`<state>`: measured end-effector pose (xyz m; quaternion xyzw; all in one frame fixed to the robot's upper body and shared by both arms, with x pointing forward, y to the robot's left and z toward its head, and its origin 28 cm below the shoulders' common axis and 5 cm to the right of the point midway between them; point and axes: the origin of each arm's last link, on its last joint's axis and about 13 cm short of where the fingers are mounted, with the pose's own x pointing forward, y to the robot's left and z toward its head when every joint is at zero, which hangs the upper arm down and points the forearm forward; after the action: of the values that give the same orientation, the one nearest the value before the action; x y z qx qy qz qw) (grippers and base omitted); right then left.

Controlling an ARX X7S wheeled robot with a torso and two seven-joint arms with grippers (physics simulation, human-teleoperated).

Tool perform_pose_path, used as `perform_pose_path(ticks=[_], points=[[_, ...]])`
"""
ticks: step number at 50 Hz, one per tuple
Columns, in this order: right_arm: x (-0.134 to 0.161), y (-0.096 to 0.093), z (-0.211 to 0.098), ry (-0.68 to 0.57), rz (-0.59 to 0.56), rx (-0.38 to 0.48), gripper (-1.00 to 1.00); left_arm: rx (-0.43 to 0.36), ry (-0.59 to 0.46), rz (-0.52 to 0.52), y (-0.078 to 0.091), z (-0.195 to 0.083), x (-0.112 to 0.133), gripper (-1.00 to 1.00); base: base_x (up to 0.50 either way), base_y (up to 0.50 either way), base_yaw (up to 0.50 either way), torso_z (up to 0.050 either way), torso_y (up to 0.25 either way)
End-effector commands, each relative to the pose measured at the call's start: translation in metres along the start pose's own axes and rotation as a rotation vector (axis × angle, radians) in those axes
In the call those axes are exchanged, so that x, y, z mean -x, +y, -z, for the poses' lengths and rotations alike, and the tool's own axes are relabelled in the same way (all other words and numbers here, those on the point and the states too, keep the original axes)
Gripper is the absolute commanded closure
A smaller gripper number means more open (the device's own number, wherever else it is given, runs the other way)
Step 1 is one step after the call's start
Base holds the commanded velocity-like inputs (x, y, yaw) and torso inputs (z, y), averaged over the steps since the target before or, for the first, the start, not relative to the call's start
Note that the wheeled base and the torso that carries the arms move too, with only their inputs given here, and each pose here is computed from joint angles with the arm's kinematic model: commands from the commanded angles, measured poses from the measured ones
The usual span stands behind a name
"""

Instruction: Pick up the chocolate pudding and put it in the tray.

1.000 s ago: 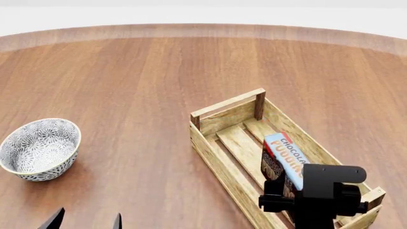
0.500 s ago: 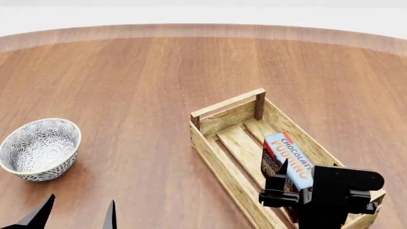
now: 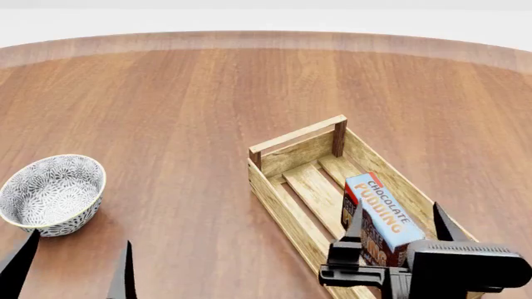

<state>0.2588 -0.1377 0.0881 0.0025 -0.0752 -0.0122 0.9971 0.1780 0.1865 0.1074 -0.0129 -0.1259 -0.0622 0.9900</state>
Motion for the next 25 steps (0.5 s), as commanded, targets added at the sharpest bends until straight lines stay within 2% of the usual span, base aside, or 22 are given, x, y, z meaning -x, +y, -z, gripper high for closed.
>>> perform_pose_path(ticks=[1,5,7,25], points=[[0.026,0.008,-0.019,-0.079,-0.033,0.011,-1.00,-0.001,-0.049,0.008,-0.002,-0.018,0.006,-1.00,0.00,0.00,0.00,0.000,0.000],[0.031,0.009,-0.020,-0.092,-0.038,0.013,-1.00,-0.002,-0.063,0.009,-0.002,-0.022,0.009,-1.00,0.00,0.00,0.00,0.000,0.000],[0.033,0.010,-0.020,-0.100,-0.026,0.045,-1.00,0.002,-0.065,0.011,-0.002,-0.022,0.010,-1.00,0.00,0.00,0.00,0.000,0.000],[0.043,0.015,-0.021,-0.124,-0.044,0.028,-1.00,0.006,-0.073,0.013,-0.003,-0.022,0.014,-1.00,0.00,0.00,0.00,0.000,0.000]])
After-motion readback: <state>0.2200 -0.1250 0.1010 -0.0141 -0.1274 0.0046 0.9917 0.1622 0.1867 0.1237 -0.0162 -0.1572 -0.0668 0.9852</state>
